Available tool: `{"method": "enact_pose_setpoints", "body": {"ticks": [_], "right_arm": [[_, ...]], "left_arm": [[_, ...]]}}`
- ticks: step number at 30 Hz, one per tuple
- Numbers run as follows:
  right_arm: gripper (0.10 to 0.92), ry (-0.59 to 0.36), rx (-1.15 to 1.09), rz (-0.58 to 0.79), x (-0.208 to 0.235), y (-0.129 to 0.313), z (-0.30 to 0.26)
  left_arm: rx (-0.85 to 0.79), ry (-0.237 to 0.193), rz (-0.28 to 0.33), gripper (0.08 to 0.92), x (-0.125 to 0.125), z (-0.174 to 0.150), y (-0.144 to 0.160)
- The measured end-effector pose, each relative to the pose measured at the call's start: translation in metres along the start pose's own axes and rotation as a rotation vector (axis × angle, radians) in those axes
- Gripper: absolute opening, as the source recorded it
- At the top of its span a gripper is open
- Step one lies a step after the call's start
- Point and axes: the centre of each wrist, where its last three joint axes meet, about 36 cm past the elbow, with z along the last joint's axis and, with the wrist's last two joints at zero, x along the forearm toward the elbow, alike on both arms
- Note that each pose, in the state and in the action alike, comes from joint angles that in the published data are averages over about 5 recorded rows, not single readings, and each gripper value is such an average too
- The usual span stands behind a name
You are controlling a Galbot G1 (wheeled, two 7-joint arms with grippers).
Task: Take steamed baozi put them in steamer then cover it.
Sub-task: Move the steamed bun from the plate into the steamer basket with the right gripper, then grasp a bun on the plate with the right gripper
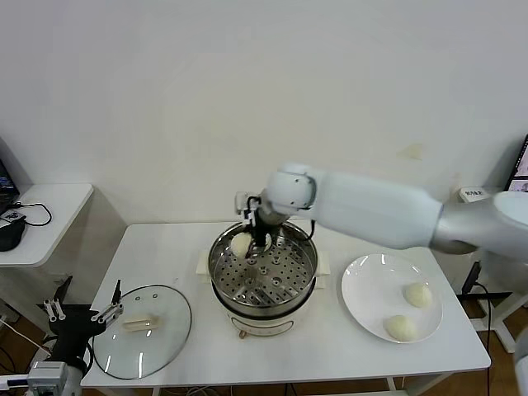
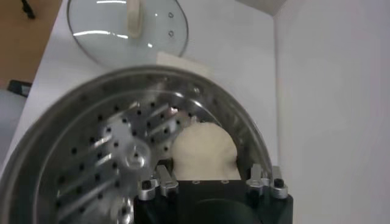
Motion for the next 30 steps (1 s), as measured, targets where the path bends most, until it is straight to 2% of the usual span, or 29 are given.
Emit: {"method": "enact_pose_setpoints", "body": {"ticks": [7, 16, 19, 24, 30], "right_arm": [[0.645, 0.021, -0.010, -0.026, -0.033, 0.009, -0.020], [0.645, 0.043, -0.014, -0.041, -0.045, 0.015, -0.028], [0.680, 0.046, -0.011, -0.044, -0.045, 0.016, -0.028], [0.798, 0.053, -0.002, -0.043, -0.037, 0.015, -0.026], [0.822, 0.070, 0.031, -0.026, -0.003, 0.005, -0.012]], "left_arm": [[0.001, 0.000, 0.000, 0.823, 0.000, 0.000, 0.000], [0.004, 0.000, 0.000, 0.823, 0.001, 0.000, -0.001], [0.005, 0.000, 0.000, 0.823, 0.001, 0.000, -0.001], [0.004, -0.001, 0.002, 0.823, 0.001, 0.000, -0.001], [0.000, -0.005, 0.006, 0.823, -0.001, -0.001, 0.000]]}}
